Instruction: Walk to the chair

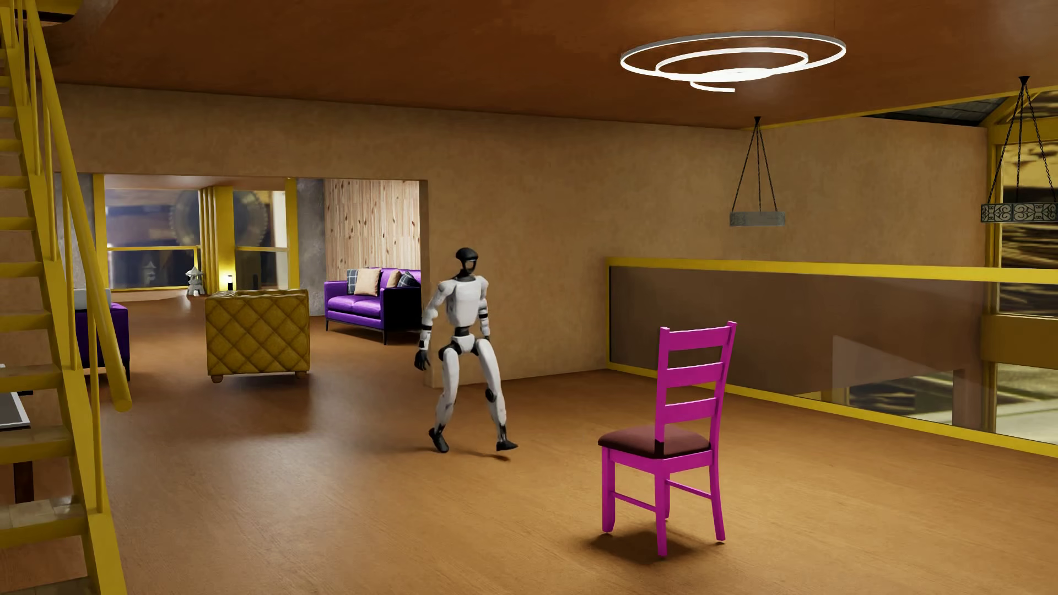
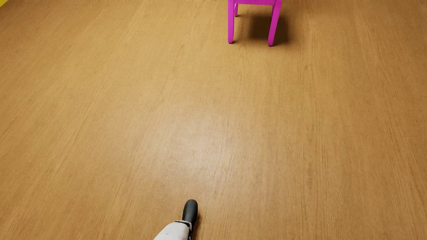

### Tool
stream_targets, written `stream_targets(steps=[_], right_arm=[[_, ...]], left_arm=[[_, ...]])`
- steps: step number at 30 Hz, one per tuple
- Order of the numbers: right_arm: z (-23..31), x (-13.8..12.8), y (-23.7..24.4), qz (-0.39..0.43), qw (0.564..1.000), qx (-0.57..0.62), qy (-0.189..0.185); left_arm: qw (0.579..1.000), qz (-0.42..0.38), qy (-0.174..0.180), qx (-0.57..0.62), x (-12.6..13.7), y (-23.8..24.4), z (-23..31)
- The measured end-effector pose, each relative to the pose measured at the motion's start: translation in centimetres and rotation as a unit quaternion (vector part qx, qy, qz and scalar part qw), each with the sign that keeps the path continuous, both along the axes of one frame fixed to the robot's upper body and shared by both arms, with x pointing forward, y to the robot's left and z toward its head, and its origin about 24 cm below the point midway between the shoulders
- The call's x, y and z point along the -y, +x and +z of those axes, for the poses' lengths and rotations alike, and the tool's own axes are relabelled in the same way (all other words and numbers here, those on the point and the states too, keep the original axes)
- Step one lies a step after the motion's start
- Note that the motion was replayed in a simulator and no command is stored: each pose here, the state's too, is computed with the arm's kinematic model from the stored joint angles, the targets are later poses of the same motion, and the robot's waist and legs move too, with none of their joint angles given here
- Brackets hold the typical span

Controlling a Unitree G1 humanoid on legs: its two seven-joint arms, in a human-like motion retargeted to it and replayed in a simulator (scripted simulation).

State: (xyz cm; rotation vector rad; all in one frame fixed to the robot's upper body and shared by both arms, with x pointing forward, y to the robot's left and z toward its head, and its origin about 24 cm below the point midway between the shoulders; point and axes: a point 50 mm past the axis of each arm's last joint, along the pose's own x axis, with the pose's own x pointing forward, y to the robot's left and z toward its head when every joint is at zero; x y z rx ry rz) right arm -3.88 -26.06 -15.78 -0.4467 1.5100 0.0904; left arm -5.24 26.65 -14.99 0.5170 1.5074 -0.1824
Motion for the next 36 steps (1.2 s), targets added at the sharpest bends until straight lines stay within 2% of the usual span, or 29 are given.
stream_targets(steps=[3,5,8,10,12,14,18,25,29,33,36], right_arm=[[0.0,-0.2,1.4,0.009,1.0,0.025,0.006],[0.2,-1.2,3.7,0.024,0.996,0.077,0.026],[0.0,-4.7,6.5,0.073,0.987,0.119,0.077],[-0.2,-5.6,6.6,0.119,0.983,0.106,0.091],[-0.1,-5.3,6.7,0.103,0.984,0.114,0.087],[-0.4,-5.1,6.0,0.077,0.988,0.102,0.081],[-0.3,-4.3,5.1,0.056,0.992,0.092,0.069],[-0.2,-2.9,-0.6,0.0,0.999,0.021,0.043],[-0.5,-2.8,-1.5,0.002,0.999,-0.019,0.036],[0.1,-2.4,5.4,0.02,0.993,0.104,0.042],[2.0,-2.2,12.0,0.018,0.972,0.229,0.046]], left_arm=[[1.0,0.009,-0.012,0.005,0.7,-0.8,0.2],[1.0,0.003,-0.022,0.019,1.2,-0.3,0.2],[0.998,-0.013,-0.006,0.063,0.1,4.4,-0.2],[0.993,-0.029,-0.016,0.115,0.7,8.4,0.0],[0.986,-0.043,-0.037,0.154,1.9,10.7,0.2],[0.986,-0.024,-0.028,0.165,1.2,10.9,0.5],[0.99,-0.008,-0.023,0.14,0.9,8.8,0.3],[0.995,-0.005,-0.016,0.093,0.5,5.4,0.1],[0.997,0.016,-0.025,0.071,1.8,4.4,-0.6],[0.998,-0.004,-0.053,0.045,3.9,3.2,-1.2],[0.996,-0.003,-0.052,0.066,3.8,4.4,-1.1]])
